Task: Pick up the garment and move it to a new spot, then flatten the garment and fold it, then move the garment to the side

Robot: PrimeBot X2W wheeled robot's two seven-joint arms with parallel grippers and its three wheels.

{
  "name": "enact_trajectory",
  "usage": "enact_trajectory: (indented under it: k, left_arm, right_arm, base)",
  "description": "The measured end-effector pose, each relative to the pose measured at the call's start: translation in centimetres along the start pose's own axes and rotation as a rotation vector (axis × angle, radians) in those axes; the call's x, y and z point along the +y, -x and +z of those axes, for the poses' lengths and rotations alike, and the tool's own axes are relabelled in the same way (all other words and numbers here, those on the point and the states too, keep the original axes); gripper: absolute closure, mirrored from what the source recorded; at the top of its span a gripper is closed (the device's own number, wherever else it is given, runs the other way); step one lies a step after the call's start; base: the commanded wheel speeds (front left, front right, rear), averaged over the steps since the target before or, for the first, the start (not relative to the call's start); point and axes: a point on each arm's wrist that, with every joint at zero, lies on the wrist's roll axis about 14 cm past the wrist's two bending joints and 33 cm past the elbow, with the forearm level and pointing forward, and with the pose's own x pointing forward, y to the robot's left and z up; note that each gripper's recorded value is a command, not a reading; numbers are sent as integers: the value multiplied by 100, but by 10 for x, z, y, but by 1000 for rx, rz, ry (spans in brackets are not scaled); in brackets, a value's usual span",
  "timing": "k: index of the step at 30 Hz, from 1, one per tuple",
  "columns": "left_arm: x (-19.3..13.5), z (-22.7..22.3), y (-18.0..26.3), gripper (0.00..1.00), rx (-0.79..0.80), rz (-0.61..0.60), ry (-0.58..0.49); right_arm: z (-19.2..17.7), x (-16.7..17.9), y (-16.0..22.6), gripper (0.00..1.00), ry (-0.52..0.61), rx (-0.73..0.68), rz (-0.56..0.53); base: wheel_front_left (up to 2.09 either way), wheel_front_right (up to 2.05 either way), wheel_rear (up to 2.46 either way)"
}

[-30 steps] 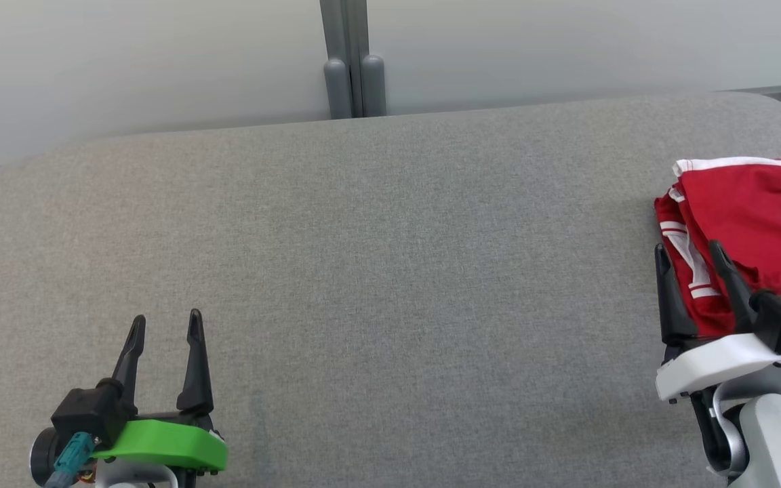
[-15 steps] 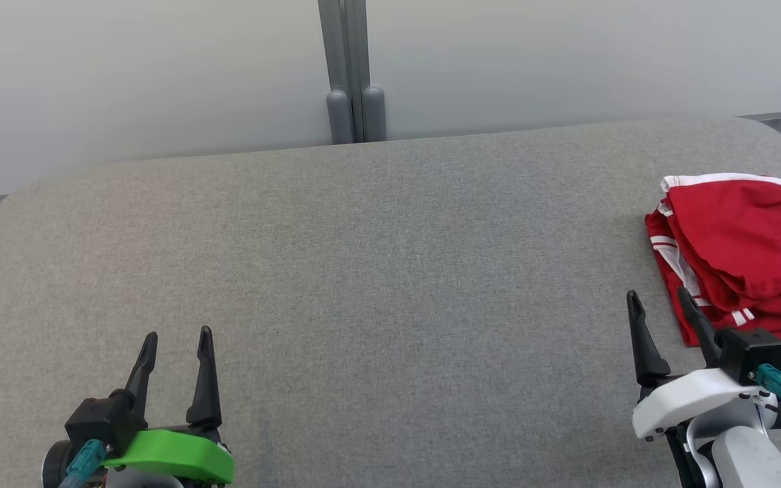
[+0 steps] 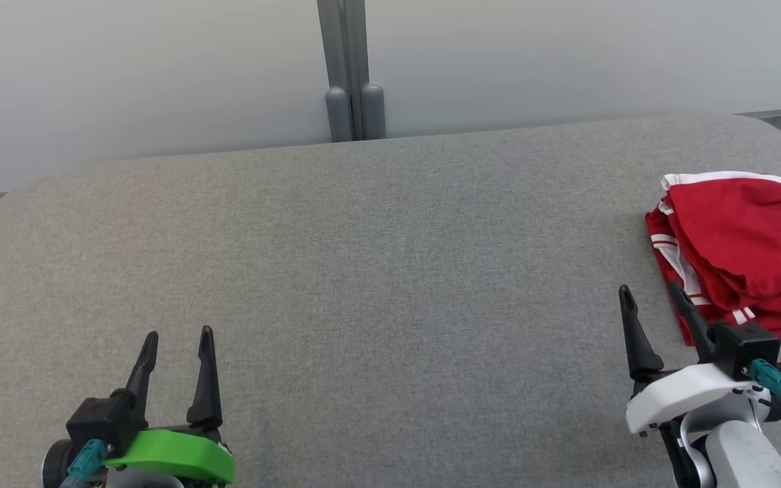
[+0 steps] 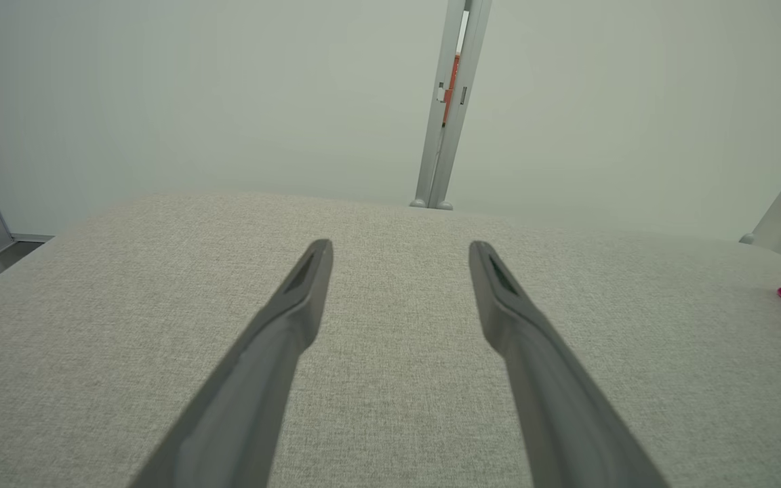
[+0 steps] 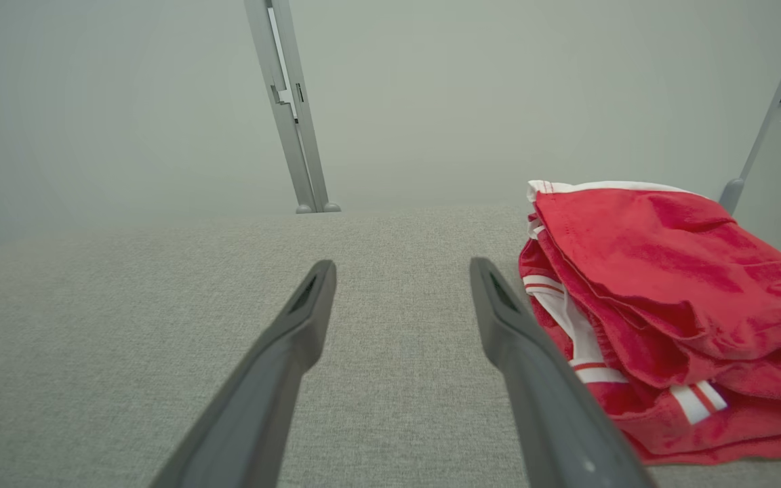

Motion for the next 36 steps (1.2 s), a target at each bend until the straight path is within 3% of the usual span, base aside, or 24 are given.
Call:
enact_trajectory:
  k: [11,12,22,36]
  left_arm:
    - [5,-1,1,0,4,13,-6]
    - [5,-1,1,100,4,14,-5]
    - [11,-38,19,100,122,49,23]
    - [23,-37,19,100,126,131,259]
  right_arm:
    - [1,3,-4,0,10,-3,8]
    - [1,3,-4,100,9,-3,7]
    - [-51,5,23,100,-48,156,-22]
    - [-48,-4,22,100,-297,155,-105]
  base:
    - [0,0,0]
    - [0,0,0]
    - [0,0,0]
    - [0,0,0]
